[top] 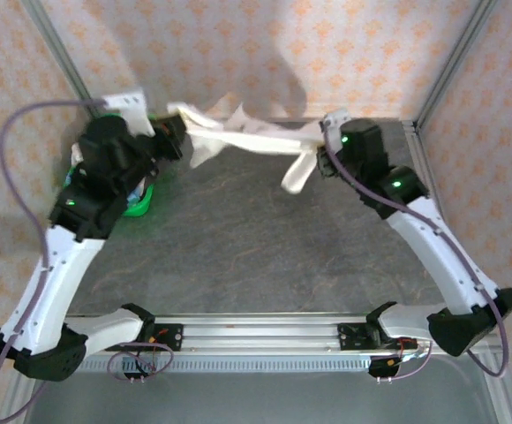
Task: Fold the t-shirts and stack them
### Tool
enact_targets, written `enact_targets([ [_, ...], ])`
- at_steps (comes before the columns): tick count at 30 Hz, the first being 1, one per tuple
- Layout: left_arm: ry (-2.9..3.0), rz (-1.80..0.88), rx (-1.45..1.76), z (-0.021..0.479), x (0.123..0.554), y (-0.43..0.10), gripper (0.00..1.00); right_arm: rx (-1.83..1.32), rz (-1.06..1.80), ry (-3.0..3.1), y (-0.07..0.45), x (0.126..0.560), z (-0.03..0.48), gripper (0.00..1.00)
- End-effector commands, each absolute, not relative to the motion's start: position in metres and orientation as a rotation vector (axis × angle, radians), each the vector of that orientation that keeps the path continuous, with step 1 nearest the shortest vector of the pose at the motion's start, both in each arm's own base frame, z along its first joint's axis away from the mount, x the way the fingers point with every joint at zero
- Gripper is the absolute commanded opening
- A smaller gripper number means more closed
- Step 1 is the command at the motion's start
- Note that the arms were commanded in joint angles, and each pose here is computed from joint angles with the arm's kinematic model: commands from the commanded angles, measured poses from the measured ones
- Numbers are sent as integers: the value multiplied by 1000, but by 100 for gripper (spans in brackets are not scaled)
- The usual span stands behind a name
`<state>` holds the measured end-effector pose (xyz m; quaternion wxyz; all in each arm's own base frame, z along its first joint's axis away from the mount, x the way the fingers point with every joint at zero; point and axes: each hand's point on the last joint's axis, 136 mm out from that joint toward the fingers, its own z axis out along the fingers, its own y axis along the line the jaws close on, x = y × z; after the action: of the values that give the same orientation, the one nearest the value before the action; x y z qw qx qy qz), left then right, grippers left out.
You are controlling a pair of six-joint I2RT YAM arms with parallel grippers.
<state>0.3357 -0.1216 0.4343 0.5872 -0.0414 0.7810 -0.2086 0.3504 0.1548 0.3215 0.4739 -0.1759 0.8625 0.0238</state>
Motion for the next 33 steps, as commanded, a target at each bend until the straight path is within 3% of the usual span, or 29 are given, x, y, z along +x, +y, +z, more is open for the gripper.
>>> enact_targets([
  [1,2072,-414,-248,297,356,-122,42,-330,-55,2316,140,374,219,34],
  [2,2129,-401,-290,266,352,-119,45,-280,-113,2369,130,381,197,44],
  [6,2300,-323,-404,191,331,-107,51,-188,-302,2624,111,368,135,64],
  [12,2368,-199,-456,154,313,-87,63,-107,-181,2691,125,312,109,70],
  [21,2601,-16,-432,95,357,-105,60,105,-224,2769,106,280,56,72],
  [23,2650,-22,-424,79,365,-114,51,159,-154,2823,110,276,37,71],
  [26,2691,-96,-426,66,365,-128,21,240,-186,2855,102,273,21,68],
  [28,2700,-103,-431,65,358,-128,9,311,-279,2854,84,271,19,62],
  [30,2702,-66,-449,67,349,-120,2,382,-320,2846,68,271,21,46],
  [31,2699,-42,-461,71,344,-114,0,420,-318,2840,62,272,23,34],
  [33,2696,-16,-475,79,335,-106,0,482,-282,2826,54,274,27,21],
])
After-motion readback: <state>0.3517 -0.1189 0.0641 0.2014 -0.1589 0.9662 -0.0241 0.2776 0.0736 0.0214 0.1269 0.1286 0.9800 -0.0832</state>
